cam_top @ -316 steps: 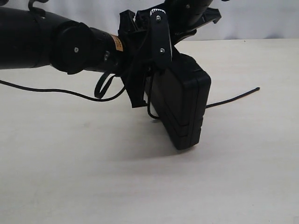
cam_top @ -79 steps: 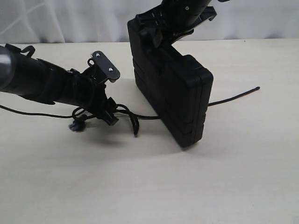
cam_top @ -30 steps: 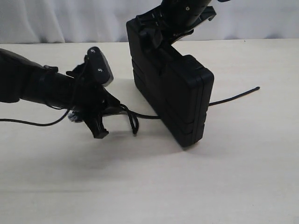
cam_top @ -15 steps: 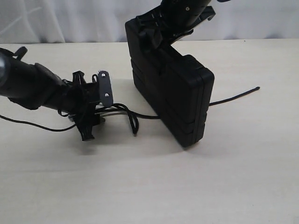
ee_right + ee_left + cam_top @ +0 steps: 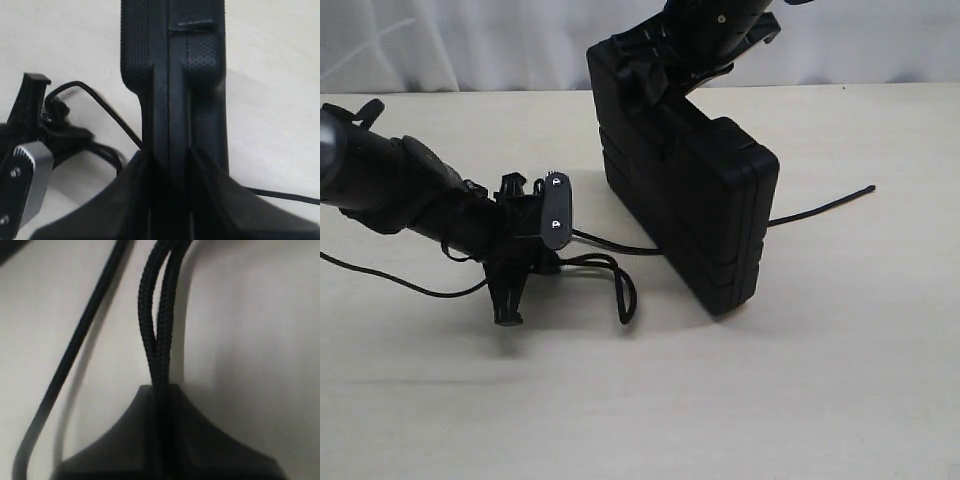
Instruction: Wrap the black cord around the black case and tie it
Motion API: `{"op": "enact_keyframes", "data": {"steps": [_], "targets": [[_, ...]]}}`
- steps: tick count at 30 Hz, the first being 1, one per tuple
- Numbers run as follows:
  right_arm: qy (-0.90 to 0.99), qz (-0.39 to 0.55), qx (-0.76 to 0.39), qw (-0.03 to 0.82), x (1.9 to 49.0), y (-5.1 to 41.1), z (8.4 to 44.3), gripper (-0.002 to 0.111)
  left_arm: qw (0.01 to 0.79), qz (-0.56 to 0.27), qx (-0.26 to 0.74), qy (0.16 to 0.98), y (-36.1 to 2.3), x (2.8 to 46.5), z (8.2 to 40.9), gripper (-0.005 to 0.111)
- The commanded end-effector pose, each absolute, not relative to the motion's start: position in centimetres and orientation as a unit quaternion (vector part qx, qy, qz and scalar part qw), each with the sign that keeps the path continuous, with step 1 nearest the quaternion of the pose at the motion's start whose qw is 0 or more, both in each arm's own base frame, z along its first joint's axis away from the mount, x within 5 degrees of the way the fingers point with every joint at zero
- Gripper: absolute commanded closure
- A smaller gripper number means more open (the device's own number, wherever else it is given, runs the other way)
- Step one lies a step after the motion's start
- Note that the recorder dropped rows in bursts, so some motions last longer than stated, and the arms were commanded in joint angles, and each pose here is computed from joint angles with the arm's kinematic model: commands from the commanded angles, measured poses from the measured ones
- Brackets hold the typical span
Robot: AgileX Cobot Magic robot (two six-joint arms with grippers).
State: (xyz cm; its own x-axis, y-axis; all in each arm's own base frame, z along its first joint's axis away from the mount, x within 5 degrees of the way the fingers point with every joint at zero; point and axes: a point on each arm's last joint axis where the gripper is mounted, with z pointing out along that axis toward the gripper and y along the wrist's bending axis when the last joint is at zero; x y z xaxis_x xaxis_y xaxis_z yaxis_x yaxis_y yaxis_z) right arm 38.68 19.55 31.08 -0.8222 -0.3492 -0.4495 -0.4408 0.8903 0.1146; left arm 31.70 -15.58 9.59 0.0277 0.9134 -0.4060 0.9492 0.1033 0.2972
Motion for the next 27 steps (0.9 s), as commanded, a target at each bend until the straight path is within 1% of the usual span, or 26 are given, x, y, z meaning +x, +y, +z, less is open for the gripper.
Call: {"op": "enact_keyframes", "data": {"steps": [1, 4, 7, 9, 10, 11, 12, 14, 17, 18, 21, 23, 25, 27], "targets": [[0.952, 0.098, -0.216, 0.193, 38.6, 19.5, 30.2, 0.104, 0.257, -0.124, 0.684, 0.671, -16.6, 30.0, 11.8, 0.107], [0.952, 0.098, -0.216, 0.193, 38.6, 19.5, 30.2, 0.104, 0.269, -0.148, 0.665, 0.681, -16.8, 29.6, 13.8, 0.107], [0.952, 0.098, -0.217, 0.192, 38.6, 19.5, 30.2, 0.104, 0.296, -0.149, 0.639, 0.695, -16.8, 29.5, 15.9, 0.107], [0.952, 0.098, -0.217, 0.192, 38.6, 19.5, 30.2, 0.104, 0.330, -0.136, 0.591, 0.723, -16.6, 30.0, 17.3, 0.107], [0.952, 0.098, -0.217, 0.192, 38.6, 19.5, 30.2, 0.104, 0.369, -0.121, 0.521, 0.760, -16.3, 30.7, 18.7, 0.107], [0.952, 0.098, -0.217, 0.191, 38.6, 19.5, 30.2, 0.104, 0.383, -0.114, 0.496, 0.771, -16.1, 30.9, 19.2, 0.107], [0.952, 0.098, -0.217, 0.191, 38.6, 19.5, 30.2, 0.104, 0.413, -0.091, 0.427, 0.800, -15.5, 31.6, 20.0, 0.107], [0.952, 0.099, -0.216, 0.192, 38.6, 19.5, 30.2, 0.104, 0.431, -0.072, 0.375, 0.817, -14.9, 32.0, 20.7, 0.107], [0.951, 0.100, -0.216, 0.198, 38.7, 19.5, 30.3, 0.104, 0.438, -0.068, 0.349, 0.826, -14.6, 32.1, 21.0, 0.107], [0.950, 0.101, -0.215, 0.203, 38.8, 19.6, 30.3, 0.104, 0.438, -0.059, 0.320, 0.838, -14.3, 32.2, 20.9, 0.107], [0.948, 0.104, -0.214, 0.213, 38.9, 19.6, 30.4, 0.104, 0.434, -0.019, 0.307, 0.847, -13.9, 32.1, 20.4, 0.107], [0.948, 0.104, -0.214, 0.213, 38.9, 19.6, 30.4, 0.104, 0.443, 0.054, 0.321, 0.836, -14.7, 31.7, 20.6, 0.107], [0.948, 0.104, -0.214, 0.213, 38.9, 19.6, 30.4, 0.104, 0.479, 0.123, 0.350, 0.796, -17.0, 30.7, 21.4, 0.107], [0.948, 0.104, -0.214, 0.213, 38.9, 19.6, 30.4, 0.104, 0.519, 0.150, 0.347, 0.766, -18.3, 29.9, 22.0, 0.107]]}}
